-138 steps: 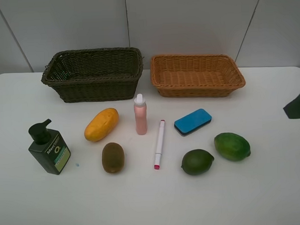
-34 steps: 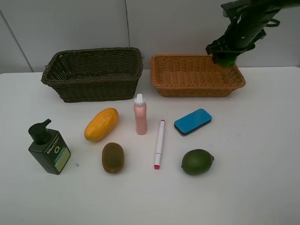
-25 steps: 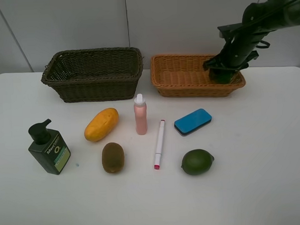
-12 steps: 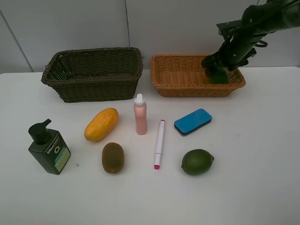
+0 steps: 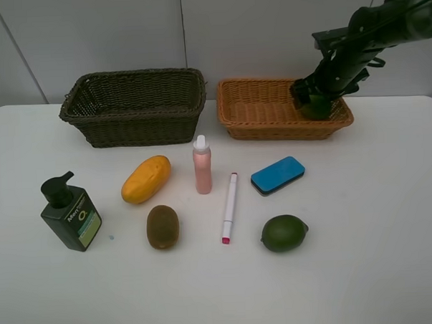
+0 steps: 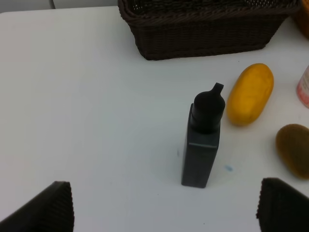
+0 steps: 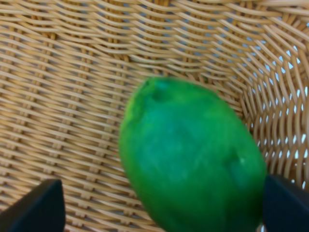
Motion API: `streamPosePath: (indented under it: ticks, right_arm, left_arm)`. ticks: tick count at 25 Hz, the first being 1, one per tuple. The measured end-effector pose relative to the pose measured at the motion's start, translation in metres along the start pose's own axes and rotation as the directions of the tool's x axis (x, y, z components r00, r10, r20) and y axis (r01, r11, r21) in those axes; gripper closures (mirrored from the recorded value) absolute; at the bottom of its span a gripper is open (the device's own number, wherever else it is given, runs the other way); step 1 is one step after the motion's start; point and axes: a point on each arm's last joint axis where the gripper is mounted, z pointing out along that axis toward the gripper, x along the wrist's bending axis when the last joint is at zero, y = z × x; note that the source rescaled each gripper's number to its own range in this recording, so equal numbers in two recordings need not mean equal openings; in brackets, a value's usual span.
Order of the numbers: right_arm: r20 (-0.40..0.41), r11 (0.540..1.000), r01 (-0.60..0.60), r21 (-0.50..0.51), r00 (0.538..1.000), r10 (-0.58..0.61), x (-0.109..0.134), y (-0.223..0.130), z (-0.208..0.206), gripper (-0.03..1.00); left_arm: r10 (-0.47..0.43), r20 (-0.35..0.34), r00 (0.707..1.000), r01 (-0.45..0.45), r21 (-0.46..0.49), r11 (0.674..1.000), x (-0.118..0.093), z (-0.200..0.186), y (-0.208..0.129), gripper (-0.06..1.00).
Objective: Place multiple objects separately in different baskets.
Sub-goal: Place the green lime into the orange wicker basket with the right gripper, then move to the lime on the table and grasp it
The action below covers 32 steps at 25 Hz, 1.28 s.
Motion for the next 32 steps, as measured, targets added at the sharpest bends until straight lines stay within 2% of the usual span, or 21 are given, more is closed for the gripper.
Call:
streamPosePath:
  ticks: [3,8,12,16,20,24,29,32]
  right_arm:
    - [0.002,1.000,-0.001,0.000,1.000,0.001,-0.001,0.002,-0.009,-0.02]
    - [0.011,1.000,0.000,0.003,1.000,0.000,-0.005,0.010,-0.052,-0.02]
    - [0.006,0.996,-0.002,0.093,1.000,0.002,-0.007,0.006,-0.094,-0.02]
    - [-0.029,0.980,0.012,0.200,1.000,-0.006,0.003,-0.003,-0.134,-0.02]
    - [-0.077,0.966,0.091,0.240,0.994,-0.074,0.020,-0.008,-0.164,-0.02]
    - [-0.130,0.953,0.186,0.239,0.979,-0.158,0.050,-0.020,-0.186,-0.02]
    - [-0.210,0.895,0.338,0.291,0.935,-0.285,0.085,-0.066,-0.195,-0.02]
    - [-0.278,0.867,0.429,0.253,0.891,-0.360,0.104,-0.095,-0.198,-0.02]
  left_arm:
    - [0.000,0.000,1.000,0.000,0.000,1.000,0.000,0.000,0.000,-0.06]
    - [0.000,0.000,1.000,0.000,0.000,1.000,0.000,0.000,0.000,-0.06]
    - [0.000,0.000,1.000,0.000,0.000,1.000,0.000,0.000,0.000,-0.06]
    - [0.000,0.000,1.000,0.000,0.000,1.000,0.000,0.000,0.000,-0.06]
    - [0.000,0.000,1.000,0.000,0.000,1.000,0.000,0.000,0.000,-0.06]
    - [0.000,0.000,1.000,0.000,0.000,1.000,0.000,0.000,0.000,-0.06]
    - [0.000,0.000,1.000,0.000,0.000,1.000,0.000,0.000,0.000,-0.06]
    - [0.000,0.000,1.000,0.000,0.000,1.000,0.000,0.000,0.000,-0.06]
